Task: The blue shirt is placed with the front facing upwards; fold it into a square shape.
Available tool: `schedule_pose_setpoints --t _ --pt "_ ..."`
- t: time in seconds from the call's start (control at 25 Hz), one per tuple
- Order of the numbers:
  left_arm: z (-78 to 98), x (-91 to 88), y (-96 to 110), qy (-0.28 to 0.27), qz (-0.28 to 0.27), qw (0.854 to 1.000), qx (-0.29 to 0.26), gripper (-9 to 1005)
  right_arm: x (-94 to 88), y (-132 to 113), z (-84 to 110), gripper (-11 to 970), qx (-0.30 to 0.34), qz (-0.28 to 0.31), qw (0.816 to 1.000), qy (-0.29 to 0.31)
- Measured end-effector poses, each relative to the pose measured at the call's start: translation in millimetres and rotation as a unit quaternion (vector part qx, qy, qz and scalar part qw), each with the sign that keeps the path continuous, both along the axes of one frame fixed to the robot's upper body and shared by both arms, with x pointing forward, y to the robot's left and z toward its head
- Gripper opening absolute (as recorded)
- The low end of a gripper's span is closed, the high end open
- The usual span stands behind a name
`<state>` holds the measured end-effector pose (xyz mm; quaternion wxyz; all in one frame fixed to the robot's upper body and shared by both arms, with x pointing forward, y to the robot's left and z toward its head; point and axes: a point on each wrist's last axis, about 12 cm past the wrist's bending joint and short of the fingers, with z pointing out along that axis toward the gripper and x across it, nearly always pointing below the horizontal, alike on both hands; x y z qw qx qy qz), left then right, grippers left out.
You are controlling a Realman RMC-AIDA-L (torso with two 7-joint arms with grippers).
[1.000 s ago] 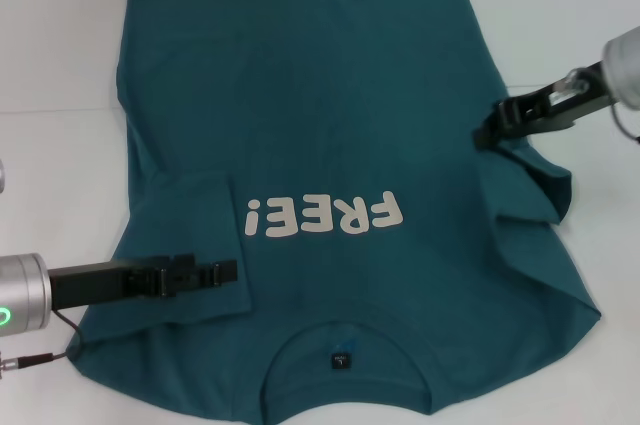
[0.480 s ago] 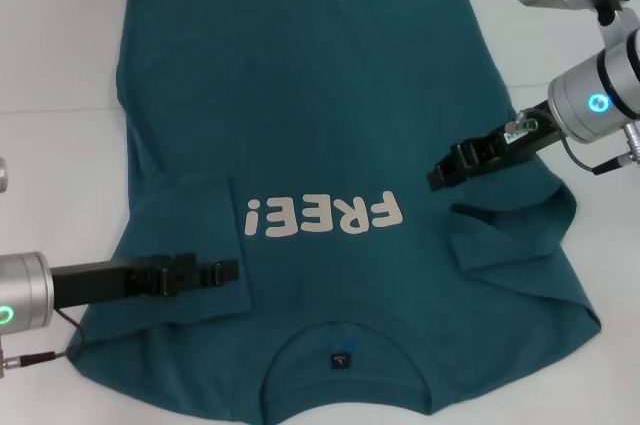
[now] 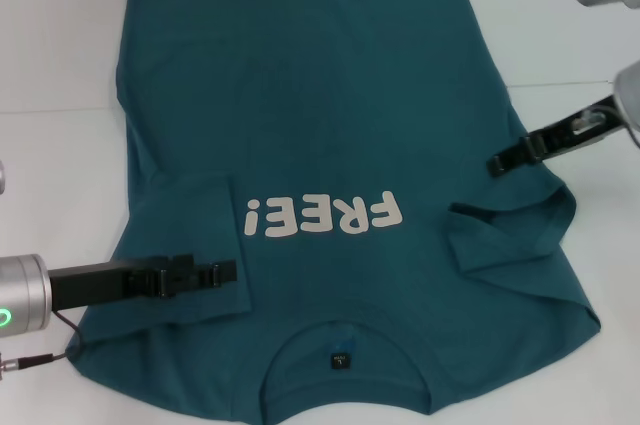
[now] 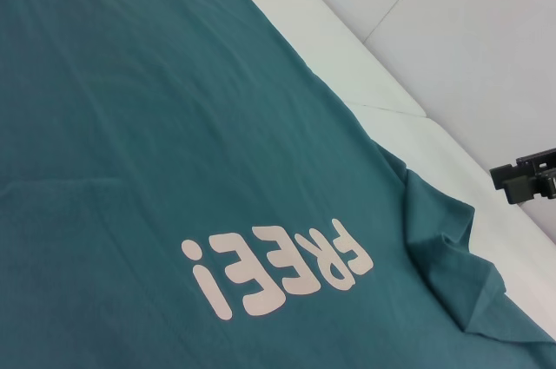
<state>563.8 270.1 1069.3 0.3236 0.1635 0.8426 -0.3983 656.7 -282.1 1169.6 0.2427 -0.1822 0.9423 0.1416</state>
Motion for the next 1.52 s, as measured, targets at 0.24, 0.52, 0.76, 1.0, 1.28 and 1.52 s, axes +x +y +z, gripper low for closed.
schedule_pose_setpoints --t 0.24,0.52,0.76,1.0,1.28,1.52 --pt "-0.8 -0.5 -2 0.001 -0.003 1.000 0.000 940 -3.6 -17 -11.7 603 -0.076 0.003 0.997 -0.020" --pt "-0.5 -0.2 -3 0.001 -0.004 1.000 0.000 940 -5.6 -21 -23.1 644 -0.139 0.009 0.990 -0.019" --pt "0.3 0.7 -4 0.000 -0.004 1.000 -0.001 940 -5.4 -26 -26.6 618 -0.159 0.010 0.987 -0.027" --pt "1.5 2.5 -6 -0.003 -0.006 1.000 -0.001 941 -5.4 -26 -37.0 592 -0.166 0.006 0.986 -0.030" --pt "2.7 4.2 -7 -0.005 -0.008 1.000 0.000 941 -3.0 -17 -46.8 562 -0.175 0.012 0.984 -0.034" --pt "2.4 4.0 -8 -0.005 -0.008 1.000 -0.001 941 1.2 -10 -51.6 536 -0.183 0.002 0.982 -0.047"
